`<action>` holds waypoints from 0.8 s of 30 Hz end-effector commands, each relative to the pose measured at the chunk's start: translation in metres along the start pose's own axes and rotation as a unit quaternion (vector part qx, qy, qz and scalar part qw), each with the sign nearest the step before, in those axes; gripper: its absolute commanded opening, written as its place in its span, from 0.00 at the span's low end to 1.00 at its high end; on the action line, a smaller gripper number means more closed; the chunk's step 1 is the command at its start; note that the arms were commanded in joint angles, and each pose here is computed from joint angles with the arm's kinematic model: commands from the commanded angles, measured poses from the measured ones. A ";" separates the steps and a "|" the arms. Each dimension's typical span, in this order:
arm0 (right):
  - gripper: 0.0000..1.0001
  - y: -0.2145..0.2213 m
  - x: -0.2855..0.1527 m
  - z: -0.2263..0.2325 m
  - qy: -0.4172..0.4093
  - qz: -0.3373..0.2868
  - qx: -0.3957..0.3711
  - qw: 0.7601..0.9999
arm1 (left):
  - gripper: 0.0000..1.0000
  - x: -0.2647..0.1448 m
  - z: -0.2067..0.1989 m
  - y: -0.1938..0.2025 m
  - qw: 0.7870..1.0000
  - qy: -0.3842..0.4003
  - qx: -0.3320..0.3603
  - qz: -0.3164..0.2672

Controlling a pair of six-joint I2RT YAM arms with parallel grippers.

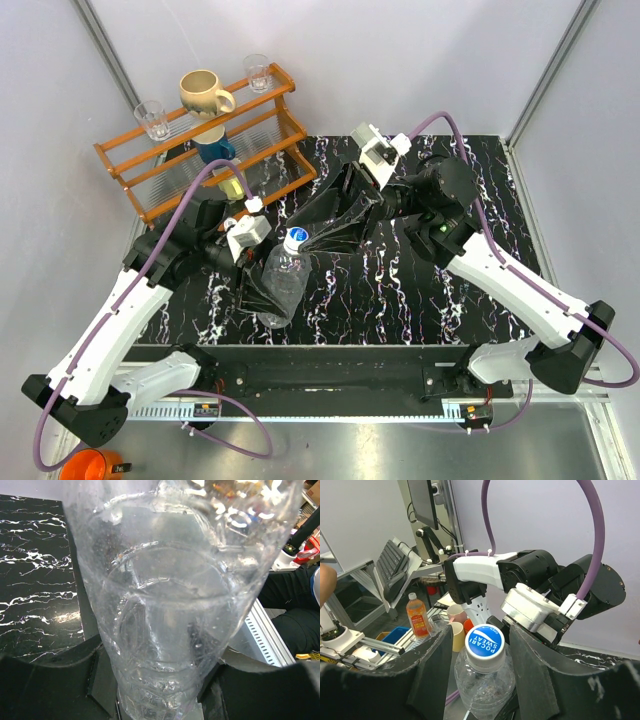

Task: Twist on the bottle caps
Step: Screw the bottle cap onto the plastic bottle.

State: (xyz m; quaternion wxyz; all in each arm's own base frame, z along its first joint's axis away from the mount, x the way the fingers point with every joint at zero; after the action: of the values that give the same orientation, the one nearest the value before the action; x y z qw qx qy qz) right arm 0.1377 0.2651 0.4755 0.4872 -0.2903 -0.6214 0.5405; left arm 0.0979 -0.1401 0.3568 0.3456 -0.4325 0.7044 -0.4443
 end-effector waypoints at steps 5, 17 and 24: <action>0.57 0.000 -0.001 -0.003 0.000 -0.001 0.006 1.000 | 0.00 -0.002 -0.003 -0.013 0.998 -0.005 0.058 -0.006; 0.46 0.004 -0.001 -0.006 0.000 0.003 0.023 1.000 | 0.00 -0.002 -0.003 -0.013 0.998 -0.008 0.059 -0.005; 0.22 0.010 -0.002 -0.007 0.008 0.002 0.031 0.999 | 0.00 -0.002 -0.002 -0.014 0.998 -0.016 0.062 -0.002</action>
State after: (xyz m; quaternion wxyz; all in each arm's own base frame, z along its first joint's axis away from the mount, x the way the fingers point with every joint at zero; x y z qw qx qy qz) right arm 0.1441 0.2722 0.4656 0.4947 -0.2803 -0.5995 0.5633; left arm 0.0992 -0.1399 0.3554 0.3548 -0.4358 0.7029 -0.4361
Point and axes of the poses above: each gripper's point midway between its finger pads, its own x axis out along the fingers, its own z axis along the line the jaws close on, y = z × x, the point moved 10 cm from there along -x, back along the fingers, and after that the axes turned 2 degrees about -x, right-handed, at the moved point
